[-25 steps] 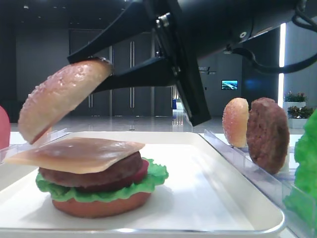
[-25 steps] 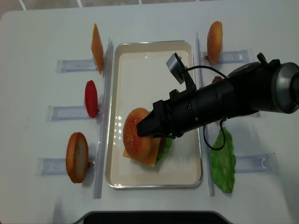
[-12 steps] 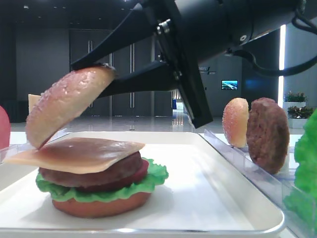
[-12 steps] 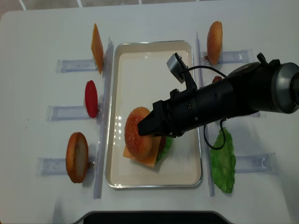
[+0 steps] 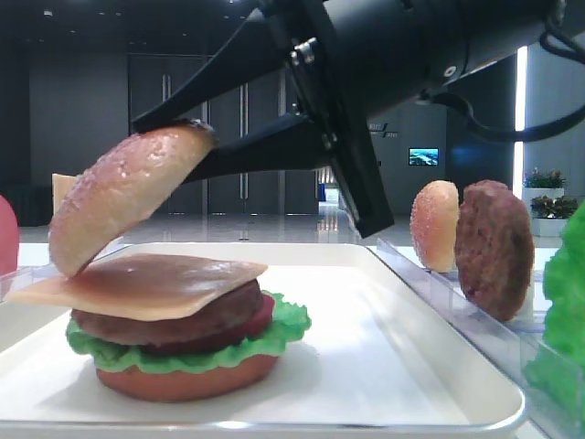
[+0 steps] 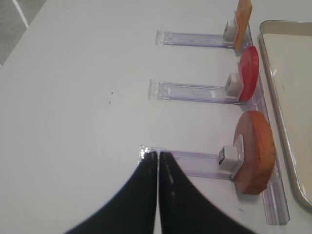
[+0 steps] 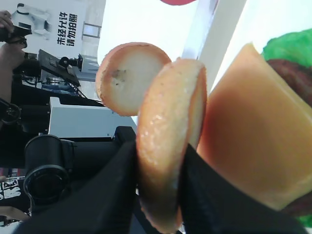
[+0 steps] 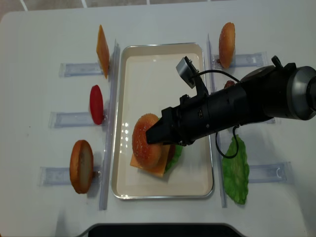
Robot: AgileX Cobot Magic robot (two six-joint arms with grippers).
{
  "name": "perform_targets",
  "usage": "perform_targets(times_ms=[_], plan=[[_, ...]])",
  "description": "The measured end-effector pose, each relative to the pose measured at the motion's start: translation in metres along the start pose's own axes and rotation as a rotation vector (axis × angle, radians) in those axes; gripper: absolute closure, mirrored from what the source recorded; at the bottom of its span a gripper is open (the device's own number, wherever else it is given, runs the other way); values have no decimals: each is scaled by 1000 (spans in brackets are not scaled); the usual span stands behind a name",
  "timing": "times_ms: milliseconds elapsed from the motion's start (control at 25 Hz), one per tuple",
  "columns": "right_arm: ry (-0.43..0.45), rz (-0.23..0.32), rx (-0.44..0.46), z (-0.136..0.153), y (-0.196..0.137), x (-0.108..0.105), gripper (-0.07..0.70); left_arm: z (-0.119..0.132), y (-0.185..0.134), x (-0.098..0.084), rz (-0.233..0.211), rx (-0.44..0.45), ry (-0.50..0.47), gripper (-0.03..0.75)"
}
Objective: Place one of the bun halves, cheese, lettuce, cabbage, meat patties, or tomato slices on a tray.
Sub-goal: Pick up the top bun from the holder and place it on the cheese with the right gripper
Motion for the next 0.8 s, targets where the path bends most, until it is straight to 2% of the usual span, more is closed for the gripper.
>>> perform_targets(times_ms=[200,360,520,800], plan=[[-3,-9,12,0,-2,0,438,0,0,0,0,0,0,716],[-6,-11,14,0,-2,-1,386,0,0,0,0,0,0,716],[-33,-13,10,0,-2,-5,308,0,0,0,0,0,0,716],[-138,-52,30,-5,-3,-25,106,0,0,0,0,0,0,716]])
Point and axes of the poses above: a point on each arm's last joint axis where the gripper is mounted, z pointing out along that axis toward the gripper, x along the wrist's bending axis when the last joint is at zero, y = z × x, the point moved 7 cm from there along z, pointing out along that axis toward the gripper, and after that the axes turned 13 degrees about -z, right-handed, at the moved point
